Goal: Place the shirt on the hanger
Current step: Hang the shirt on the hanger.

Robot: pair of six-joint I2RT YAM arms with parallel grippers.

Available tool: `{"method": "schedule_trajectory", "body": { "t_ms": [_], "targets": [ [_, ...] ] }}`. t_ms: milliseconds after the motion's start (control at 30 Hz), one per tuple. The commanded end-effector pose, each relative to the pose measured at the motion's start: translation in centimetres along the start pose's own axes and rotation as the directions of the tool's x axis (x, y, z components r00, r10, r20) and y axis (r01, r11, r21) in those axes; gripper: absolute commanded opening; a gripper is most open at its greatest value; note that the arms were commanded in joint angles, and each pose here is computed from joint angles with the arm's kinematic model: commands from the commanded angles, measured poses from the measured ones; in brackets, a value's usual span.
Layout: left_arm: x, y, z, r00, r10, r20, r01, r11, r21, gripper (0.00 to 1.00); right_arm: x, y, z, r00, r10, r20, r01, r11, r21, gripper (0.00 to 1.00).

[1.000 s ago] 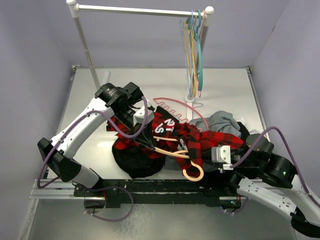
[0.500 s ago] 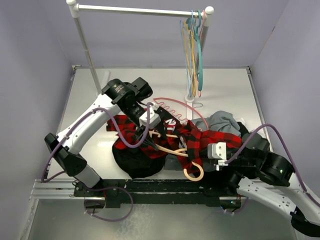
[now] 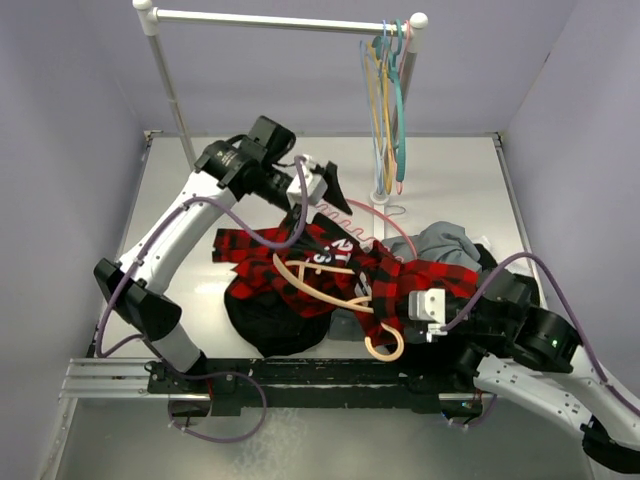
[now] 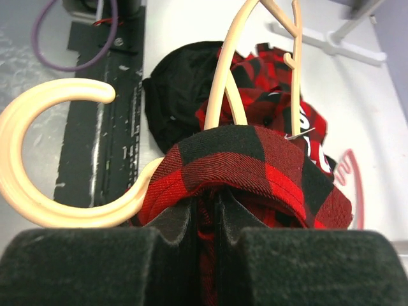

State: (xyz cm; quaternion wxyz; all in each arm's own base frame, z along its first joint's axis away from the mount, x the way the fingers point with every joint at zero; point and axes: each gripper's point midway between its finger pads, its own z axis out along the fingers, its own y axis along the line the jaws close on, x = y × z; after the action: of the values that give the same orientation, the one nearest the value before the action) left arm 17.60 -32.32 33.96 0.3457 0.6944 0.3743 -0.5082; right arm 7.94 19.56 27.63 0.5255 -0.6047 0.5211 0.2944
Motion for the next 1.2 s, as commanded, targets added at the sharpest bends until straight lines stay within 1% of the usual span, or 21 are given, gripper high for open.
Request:
{"method": "schedule_trajectory", "body": {
  "t_ms": [0,33,100,167,200,267,300,367,433,467,533,567,600,633,667,700,767,933,1033,1100,1167],
  "targets": [
    [-0.8,6.5,-1.6,1.000,-0.005,-0.005,0.004,0.985,-0.170,0.99,0.4,0.5,0.5,0.998,-0.056,0.009,0.056,0.998,-0.037,0.00],
    [-0.5,7.1,-1.6,1.000,-0.026,-0.009,0.024,0.983,-0.180,1.00,0.9,0.6,0.8,0.998,-0.064,-0.011,0.063,0.997,-0.050,0.00],
    [0.3,7.4,-1.4,0.998,-0.053,-0.026,0.049,0.987,-0.156,1.00,1.8,0.6,1.3,0.996,-0.076,-0.054,0.071,0.994,-0.077,0.00],
    [0.6,6.9,-1.1,0.997,-0.073,-0.032,0.070,0.994,-0.084,1.00,2.7,0.5,1.8,0.990,-0.104,-0.099,0.094,0.990,-0.105,0.00],
    [0.8,6.0,-0.8,0.995,-0.089,-0.034,0.088,0.996,-0.028,1.00,3.1,0.5,1.9,0.987,-0.113,-0.115,0.100,0.989,-0.113,0.00],
    [2.0,6.1,0.3,0.980,-0.190,-0.055,0.191,0.982,0.009,0.99,3.5,0.1,1.9,0.981,-0.138,-0.139,0.123,0.986,-0.109,0.00],
    [2.4,5.8,0.8,0.978,-0.198,-0.067,0.200,0.980,0.021,0.98,3.6,-0.1,1.9,0.977,-0.154,-0.145,0.139,0.985,-0.104,0.00],
    [3.5,4.5,2.0,0.981,-0.164,-0.108,0.171,0.984,0.060,0.94,3.6,-0.7,1.5,0.971,-0.180,-0.158,0.168,0.982,-0.081,0.00],
    [3.9,2.7,3.3,0.984,-0.127,-0.129,0.141,0.984,0.112,0.88,3.7,-1.1,1.2,0.966,-0.190,-0.177,0.183,0.981,-0.058,0.00],
    [3.9,1.7,3.8,0.986,-0.111,-0.125,0.128,0.982,0.138,0.83,3.8,-1.2,1.0,0.964,-0.194,-0.183,0.188,0.981,-0.051,0.00],
    [4.0,0.3,4.5,0.993,-0.061,-0.100,0.079,0.980,0.185,0.65,3.8,-1.1,0.8,0.962,-0.197,-0.187,0.189,0.980,-0.059,0.00],
    [4.1,-0.2,4.7,0.995,-0.036,-0.093,0.054,0.979,0.197,0.59,3.7,-0.9,0.7,0.963,-0.199,-0.183,0.189,0.980,-0.069,0.00],
    [4.3,-0.3,4.8,0.996,-0.009,-0.091,0.028,0.978,0.205,0.61,3.5,-0.8,0.7,0.964,-0.197,-0.177,0.186,0.979,-0.079,0.00],
    [4.5,-0.3,4.9,0.995,0.004,-0.095,0.016,0.978,0.210,0.73,3.4,-0.6,0.8,0.965,-0.195,-0.173,0.182,0.979,-0.087,0.00],
    [4.7,-0.2,5.1,0.995,0.006,-0.102,0.016,0.977,0.214,0.82,3.3,-0.5,0.8,0.967,-0.193,-0.167,0.179,0.979,-0.096,0.00],
    [4.9,0.1,5.4,0.994,-0.007,-0.110,0.031,0.976,0.216,0.88,3.2,-0.4,0.8,0.968,-0.190,-0.163,0.176,0.979,-0.101,0.00],
    [5.4,0.6,6.0,0.992,-0.030,-0.125,0.057,0.973,0.222,0.92,3.0,-0.3,0.9,0.970,-0.187,-0.158,0.171,0.979,-0.109,0.00],
    [7.4,1.8,7.2,0.985,-0.042,-0.167,0.082,0.968,0.236,0.96,2.6,-0.3,1.0,0.973,-0.182,-0.139,0.168,0.980,-0.106,0.00],
    [8.4,2.5,7.6,0.981,-0.054,-0.186,0.098,0.967,0.235,0.97,2.3,-0.2,1.1,0.976,-0.179,-0.123,0.167,0.980,-0.108,0.00],
    [8.9,2.7,7.8,0.980,-0.063,-0.191,0.108,0.965,0.239,0.95,2.1,-0.2,1.1,0.977,-0.180,-0.117,0.167,0.980,-0.106,0.00],
    [9.2,2.7,8.2,0.978,-0.074,-0.195,0.122,0.962,0.246,0.89,2.1,-0.3,1.1,0.977,-0.180,-0.118,0.168,0.981,-0.100,0.00]
  ]
}}
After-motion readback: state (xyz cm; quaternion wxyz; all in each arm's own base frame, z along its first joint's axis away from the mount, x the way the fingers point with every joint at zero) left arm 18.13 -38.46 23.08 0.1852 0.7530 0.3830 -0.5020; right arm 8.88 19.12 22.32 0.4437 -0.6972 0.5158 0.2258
